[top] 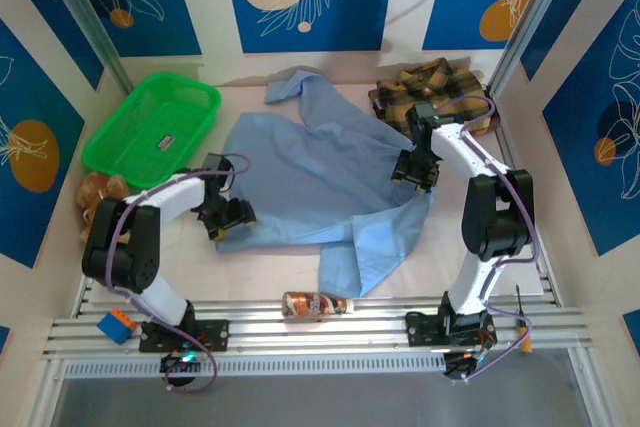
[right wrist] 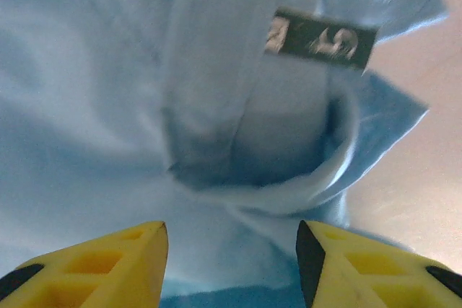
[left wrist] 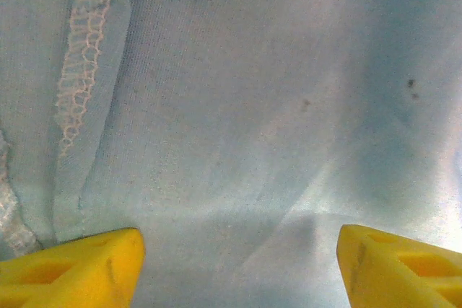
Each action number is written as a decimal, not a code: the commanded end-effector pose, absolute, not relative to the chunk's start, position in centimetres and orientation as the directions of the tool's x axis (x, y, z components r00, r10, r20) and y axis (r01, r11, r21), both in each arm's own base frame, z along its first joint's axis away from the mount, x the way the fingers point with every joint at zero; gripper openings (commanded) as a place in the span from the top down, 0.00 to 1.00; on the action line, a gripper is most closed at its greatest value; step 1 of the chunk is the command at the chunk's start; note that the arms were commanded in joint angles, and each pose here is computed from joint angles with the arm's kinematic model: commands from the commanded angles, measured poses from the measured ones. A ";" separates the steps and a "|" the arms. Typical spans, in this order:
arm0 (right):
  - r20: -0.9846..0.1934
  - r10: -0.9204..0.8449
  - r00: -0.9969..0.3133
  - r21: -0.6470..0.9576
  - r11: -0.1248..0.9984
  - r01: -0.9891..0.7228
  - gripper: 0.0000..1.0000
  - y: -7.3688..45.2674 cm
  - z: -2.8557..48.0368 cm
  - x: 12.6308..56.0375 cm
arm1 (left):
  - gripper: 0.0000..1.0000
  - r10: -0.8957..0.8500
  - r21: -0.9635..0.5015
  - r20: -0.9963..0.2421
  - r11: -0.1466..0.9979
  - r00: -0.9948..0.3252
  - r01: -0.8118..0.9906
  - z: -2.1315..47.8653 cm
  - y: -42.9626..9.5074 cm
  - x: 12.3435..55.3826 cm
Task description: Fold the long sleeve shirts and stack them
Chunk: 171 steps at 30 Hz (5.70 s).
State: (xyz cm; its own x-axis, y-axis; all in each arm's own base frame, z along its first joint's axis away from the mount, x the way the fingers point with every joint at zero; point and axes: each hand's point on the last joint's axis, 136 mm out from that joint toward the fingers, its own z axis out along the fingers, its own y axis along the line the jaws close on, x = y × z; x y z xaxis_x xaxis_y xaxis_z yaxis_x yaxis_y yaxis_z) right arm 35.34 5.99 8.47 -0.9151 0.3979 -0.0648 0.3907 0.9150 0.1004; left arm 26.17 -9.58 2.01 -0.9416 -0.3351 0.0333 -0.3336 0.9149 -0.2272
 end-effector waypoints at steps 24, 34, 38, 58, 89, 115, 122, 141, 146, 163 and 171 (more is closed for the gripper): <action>-0.139 0.276 -0.951 0.132 0.957 0.258 0.51 4.3 3.6 47.7 | 0.18 -0.442 -0.288 -0.088 0.869 -0.893 -0.402 4.7 -14.9 44.5; -0.272 0.313 -0.910 0.210 0.942 0.261 0.99 6.7 7.4 50.7 | 0.18 -0.521 -0.153 -0.074 0.848 -0.850 -0.507 1.1 -6.0 42.5; -0.377 0.382 -0.844 0.231 0.921 0.314 1.00 5.8 10.9 52.9 | 0.18 -0.532 -0.165 -0.086 0.842 -0.843 -0.514 1.1 -5.1 43.4; -0.441 0.327 -0.836 0.347 0.921 0.177 0.41 8.2 18.5 48.1 | 0.07 -0.519 -0.471 -0.210 0.796 -0.829 -0.379 14.5 -8.4 44.4; 0.033 0.365 -0.930 0.350 0.868 0.353 0.51 9.2 3.8 24.9 | 0.07 -0.674 -0.384 0.115 0.647 -0.730 -0.659 8.6 -5.1 18.3; 0.022 0.302 -0.953 0.360 0.887 0.289 1.00 9.8 5.1 23.6 | 0.25 -0.816 -0.382 0.078 0.506 -0.573 -0.773 4.7 -2.6 19.5; 0.017 0.304 -0.953 0.388 0.876 0.287 1.00 10.1 6.4 22.1 | 0.36 -0.838 -0.399 0.084 0.467 -0.539 -0.789 3.6 -2.5 21.0; 0.092 0.365 -0.927 0.468 0.805 0.364 1.00 11.0 12.5 16.8 | 0.99 -0.839 -0.312 -0.013 0.521 -0.545 -0.794 2.3 -0.3 21.3; 0.163 0.417 -0.894 0.479 0.759 0.441 1.00 11.1 13.5 13.8 | 1.00 -0.854 -0.362 -0.044 0.497 -0.518 -0.789 3.3 -0.3 21.1; -0.003 0.365 -0.931 0.634 0.721 0.280 1.00 13.0 22.9 21.2 | 1.00 -0.821 -0.405 -0.139 0.558 -0.554 -0.725 8.1 0.2 22.7; 0.018 0.336 -0.942 0.611 0.742 0.276 1.00 12.3 22.4 24.8 | 1.00 -0.791 -0.388 -0.138 0.597 -0.596 -0.702 8.5 0.2 23.8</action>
